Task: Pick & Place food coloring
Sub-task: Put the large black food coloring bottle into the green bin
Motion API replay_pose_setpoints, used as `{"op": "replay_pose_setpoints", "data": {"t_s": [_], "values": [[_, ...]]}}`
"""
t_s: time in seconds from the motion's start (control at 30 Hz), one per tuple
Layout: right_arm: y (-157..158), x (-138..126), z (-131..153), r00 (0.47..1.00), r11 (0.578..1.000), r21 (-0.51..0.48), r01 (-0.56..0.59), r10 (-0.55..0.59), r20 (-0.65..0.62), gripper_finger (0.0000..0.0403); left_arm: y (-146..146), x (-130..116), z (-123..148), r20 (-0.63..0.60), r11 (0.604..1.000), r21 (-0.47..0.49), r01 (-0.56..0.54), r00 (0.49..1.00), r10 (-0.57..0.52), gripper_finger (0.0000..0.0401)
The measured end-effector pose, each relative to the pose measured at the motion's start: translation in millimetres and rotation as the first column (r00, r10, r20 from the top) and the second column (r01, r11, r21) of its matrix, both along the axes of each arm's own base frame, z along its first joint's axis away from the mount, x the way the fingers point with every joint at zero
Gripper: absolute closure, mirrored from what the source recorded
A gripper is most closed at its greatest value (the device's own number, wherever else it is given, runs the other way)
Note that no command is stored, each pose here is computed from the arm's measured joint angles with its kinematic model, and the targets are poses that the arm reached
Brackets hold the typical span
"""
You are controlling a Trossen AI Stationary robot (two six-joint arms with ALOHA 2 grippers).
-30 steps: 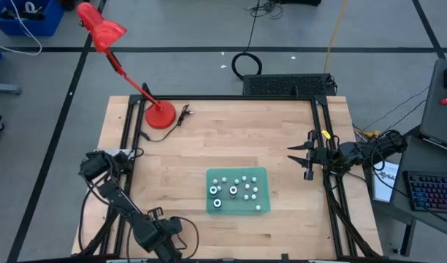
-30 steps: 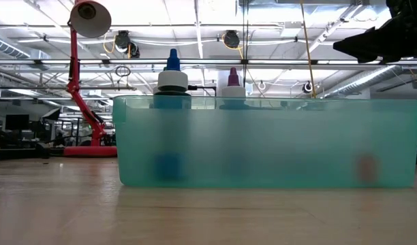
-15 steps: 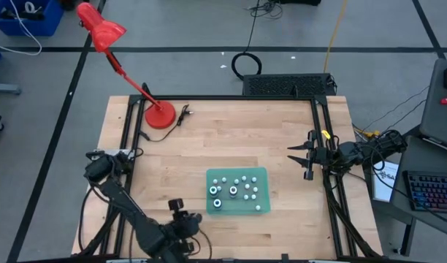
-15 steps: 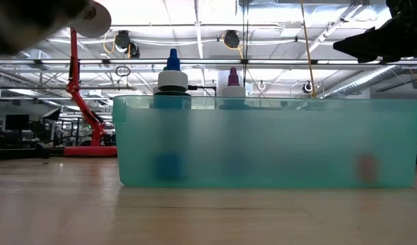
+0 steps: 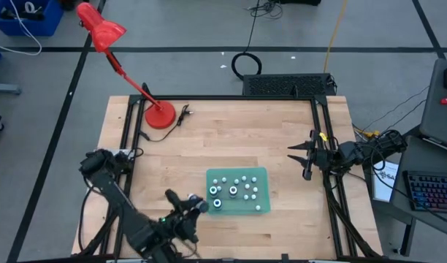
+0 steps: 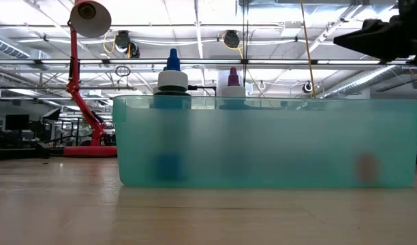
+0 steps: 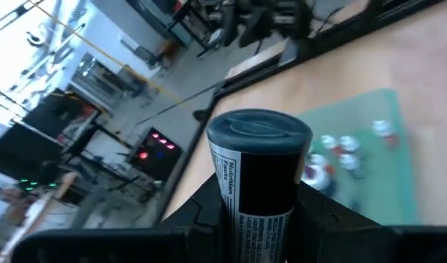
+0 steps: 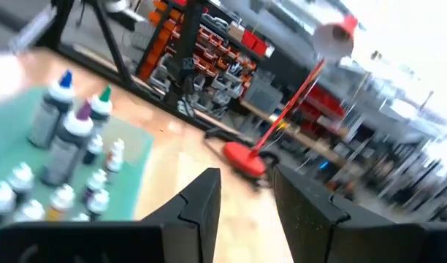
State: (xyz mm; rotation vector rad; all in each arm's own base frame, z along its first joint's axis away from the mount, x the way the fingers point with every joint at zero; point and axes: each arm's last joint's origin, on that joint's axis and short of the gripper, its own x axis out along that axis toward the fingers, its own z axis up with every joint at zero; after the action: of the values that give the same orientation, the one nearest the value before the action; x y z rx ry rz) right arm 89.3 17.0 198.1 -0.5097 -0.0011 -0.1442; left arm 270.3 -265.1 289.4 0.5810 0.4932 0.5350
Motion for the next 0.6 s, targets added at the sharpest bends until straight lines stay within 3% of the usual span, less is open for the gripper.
{"op": "replay_pose_setpoints", "data": {"t_s": [0.17,0.3,0.37,0.47,0.53,0.6], "values": [[0.0,0.0,0.7,1.0,0.974,-0.225,0.006,-0.012,-0.024,0.0287,34.7,18.4,27.4,-0.046,1.0,0.001,-0.03,0.998,0.03,0.0312],[0.9,0.1,1.8,1.0,0.944,-0.328,-0.019,0.011,-0.026,0.0287,63.1,47.3,56.8,-0.082,0.994,-0.082,0.073,0.993,-0.08,0.0312],[3.6,0.0,4.7,0.994,0.953,-0.284,-0.102,0.109,0.011,0.0287,75.0,64.0,75.1,-0.051,0.969,-0.12,0.216,0.973,-0.223,0.0312],[9.1,-1.3,11.1,0.944,0.946,-0.122,-0.301,0.314,0.102,0.0287,92.9,85.5,100.8,0.061,0.877,-0.111,0.468,0.884,-0.464,0.0312],[12.6,-2.4,12.5,0.893,0.9,-0.106,-0.422,0.433,0.12,0.0287,106.6,93.5,111.3,0.105,0.822,-0.072,0.565,0.824,-0.558,0.0312],[16.7,-3.9,13.0,0.817,0.826,-0.113,-0.553,0.564,0.123,0.0287,121.7,101.6,116.2,0.139,0.801,-0.052,0.596,0.799,-0.585,0.0312]]}}
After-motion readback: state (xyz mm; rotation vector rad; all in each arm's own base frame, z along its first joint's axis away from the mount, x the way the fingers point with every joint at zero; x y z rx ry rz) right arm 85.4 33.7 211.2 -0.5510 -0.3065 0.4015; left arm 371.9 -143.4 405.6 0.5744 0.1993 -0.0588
